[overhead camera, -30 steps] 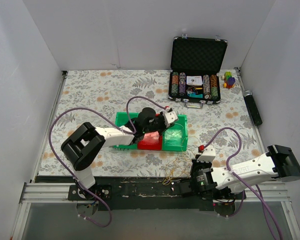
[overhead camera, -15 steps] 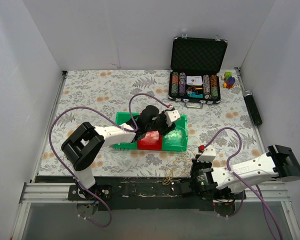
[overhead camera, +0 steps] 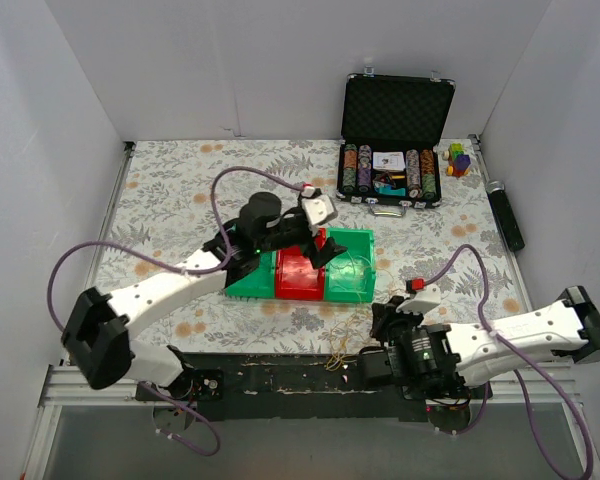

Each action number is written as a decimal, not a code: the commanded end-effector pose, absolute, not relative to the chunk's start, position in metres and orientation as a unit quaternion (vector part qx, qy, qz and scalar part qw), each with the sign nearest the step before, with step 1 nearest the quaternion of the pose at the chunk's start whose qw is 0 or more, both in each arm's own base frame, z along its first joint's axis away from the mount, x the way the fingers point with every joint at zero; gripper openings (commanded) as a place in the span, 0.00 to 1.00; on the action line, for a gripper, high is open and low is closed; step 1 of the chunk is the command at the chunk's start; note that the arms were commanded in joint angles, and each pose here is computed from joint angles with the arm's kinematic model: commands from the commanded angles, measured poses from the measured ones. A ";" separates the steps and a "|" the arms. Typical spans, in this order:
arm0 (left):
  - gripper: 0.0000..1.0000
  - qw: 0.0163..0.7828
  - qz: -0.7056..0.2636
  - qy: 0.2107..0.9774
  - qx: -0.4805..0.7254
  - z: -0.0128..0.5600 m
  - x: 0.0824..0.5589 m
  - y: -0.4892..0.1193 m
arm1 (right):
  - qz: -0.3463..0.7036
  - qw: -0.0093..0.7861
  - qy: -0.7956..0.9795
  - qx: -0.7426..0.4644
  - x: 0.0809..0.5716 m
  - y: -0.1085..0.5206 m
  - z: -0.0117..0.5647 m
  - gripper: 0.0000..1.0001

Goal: Untangle the cables

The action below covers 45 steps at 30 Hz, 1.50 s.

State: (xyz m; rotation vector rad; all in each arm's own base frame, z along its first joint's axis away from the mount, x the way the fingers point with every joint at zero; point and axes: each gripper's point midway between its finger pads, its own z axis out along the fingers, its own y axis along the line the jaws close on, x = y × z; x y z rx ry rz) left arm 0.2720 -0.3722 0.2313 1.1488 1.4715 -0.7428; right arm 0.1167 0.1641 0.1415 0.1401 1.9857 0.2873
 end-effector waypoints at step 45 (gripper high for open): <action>0.00 0.691 -0.311 0.407 0.510 0.405 0.178 -0.348 | 0.450 0.529 0.681 -0.232 -0.020 0.269 0.306 0.62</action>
